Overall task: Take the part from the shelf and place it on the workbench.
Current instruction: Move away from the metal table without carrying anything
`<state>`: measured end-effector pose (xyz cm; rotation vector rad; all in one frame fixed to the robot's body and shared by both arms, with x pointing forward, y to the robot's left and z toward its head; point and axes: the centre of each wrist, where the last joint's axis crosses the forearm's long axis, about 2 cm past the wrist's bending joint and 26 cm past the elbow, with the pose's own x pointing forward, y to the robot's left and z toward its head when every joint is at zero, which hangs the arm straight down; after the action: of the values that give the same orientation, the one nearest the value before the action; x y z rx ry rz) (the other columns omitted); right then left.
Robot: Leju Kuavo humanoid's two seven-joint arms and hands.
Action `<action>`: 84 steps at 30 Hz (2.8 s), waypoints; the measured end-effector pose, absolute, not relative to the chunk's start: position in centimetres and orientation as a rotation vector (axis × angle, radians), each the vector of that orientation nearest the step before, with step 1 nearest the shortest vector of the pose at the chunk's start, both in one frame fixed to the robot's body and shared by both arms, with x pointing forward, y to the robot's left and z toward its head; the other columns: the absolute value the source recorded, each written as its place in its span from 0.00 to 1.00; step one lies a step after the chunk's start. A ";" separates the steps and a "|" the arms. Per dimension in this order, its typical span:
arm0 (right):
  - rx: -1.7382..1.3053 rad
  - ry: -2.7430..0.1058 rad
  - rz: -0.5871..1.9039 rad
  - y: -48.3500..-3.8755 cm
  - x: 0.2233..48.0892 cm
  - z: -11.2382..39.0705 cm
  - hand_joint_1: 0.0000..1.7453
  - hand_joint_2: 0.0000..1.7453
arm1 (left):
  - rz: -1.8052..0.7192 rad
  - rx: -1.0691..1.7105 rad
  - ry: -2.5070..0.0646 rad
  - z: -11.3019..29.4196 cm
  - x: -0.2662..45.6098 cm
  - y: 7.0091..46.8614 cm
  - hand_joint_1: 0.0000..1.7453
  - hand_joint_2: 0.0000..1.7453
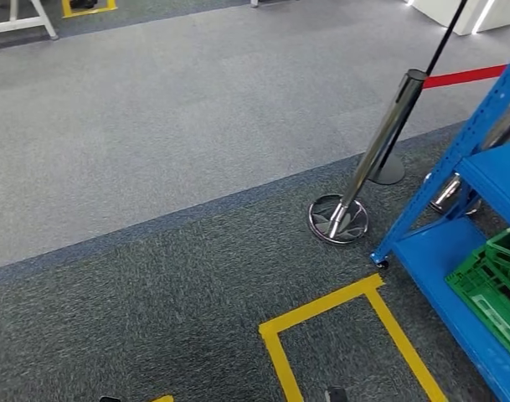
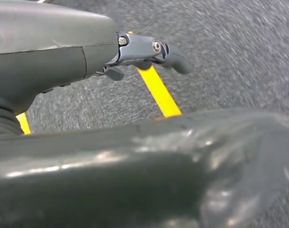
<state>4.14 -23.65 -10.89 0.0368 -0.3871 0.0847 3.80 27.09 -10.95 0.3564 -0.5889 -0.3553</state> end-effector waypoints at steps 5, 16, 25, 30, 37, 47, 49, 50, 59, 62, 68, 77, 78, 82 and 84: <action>0.037 -0.383 0.086 -23.7 3.9 -10.9 0.00 0.00 | -0.354 0.356 -0.592 -10.9 4.0 27.0 0.00 0.00; 0.038 -0.388 0.088 -23.6 4.2 -10.9 0.00 0.00 | -0.354 0.357 -0.592 -10.9 4.0 27.1 0.00 0.00; 0.021 -0.359 0.066 -23.6 3.9 -10.9 0.00 0.00 | -0.379 0.367 -0.588 -10.9 4.2 26.7 0.00 0.00; 0.016 -0.348 0.061 -23.7 3.6 -10.9 0.00 0.00 | -0.388 0.365 -0.592 -10.8 4.6 26.0 0.00 0.00; 0.013 -0.332 0.054 -23.7 3.5 -11.0 0.00 0.00 | -0.391 0.357 -0.595 -10.7 4.8 25.7 0.00 0.00; 0.005 -0.331 0.047 -23.8 3.7 -10.9 0.00 0.00 | -0.396 0.353 -0.592 -10.7 4.7 25.6 0.00 0.00; 0.003 -0.331 0.050 -23.8 3.7 -10.9 0.00 0.00 | -0.392 0.353 -0.589 -10.8 4.7 25.6 0.00 0.00; 0.003 -0.331 0.053 -23.8 3.7 -10.9 0.00 0.00 | -0.389 0.353 -0.589 -10.7 4.7 25.6 0.00 0.00; -0.009 -0.316 0.069 -23.8 3.9 -10.9 0.00 0.00 | -0.368 0.358 -0.584 -10.8 4.7 25.8 0.00 0.00; -0.013 -0.311 0.071 -23.8 4.1 -10.9 0.00 0.00 | -0.369 0.359 -0.577 -10.8 4.3 25.9 0.00 0.00; -0.021 -0.312 0.080 -23.8 4.0 -10.9 0.00 0.00 | -0.367 0.357 -0.586 -10.8 4.4 25.8 0.00 0.00; -0.016 -0.309 0.128 -23.8 4.2 -10.9 0.00 0.00 | -0.359 0.355 -0.591 -10.8 4.5 25.8 0.00 0.00; -0.016 -0.308 0.131 -23.8 4.2 -10.9 0.00 0.00 | -0.359 0.355 -0.588 -10.8 4.3 25.8 0.00 0.00; -0.014 -0.298 0.144 -23.7 4.1 -10.9 0.00 0.00 | -0.356 0.356 -0.585 -10.8 4.3 25.8 0.00 0.00; -0.011 -0.300 0.156 -23.7 4.1 -10.9 0.00 0.00 | -0.356 0.357 -0.586 -10.8 4.4 25.9 0.00 0.00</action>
<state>4.09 -23.72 -10.90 -0.0107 -0.3001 0.1557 4.39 25.89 -10.81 0.3566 -0.5863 -0.3561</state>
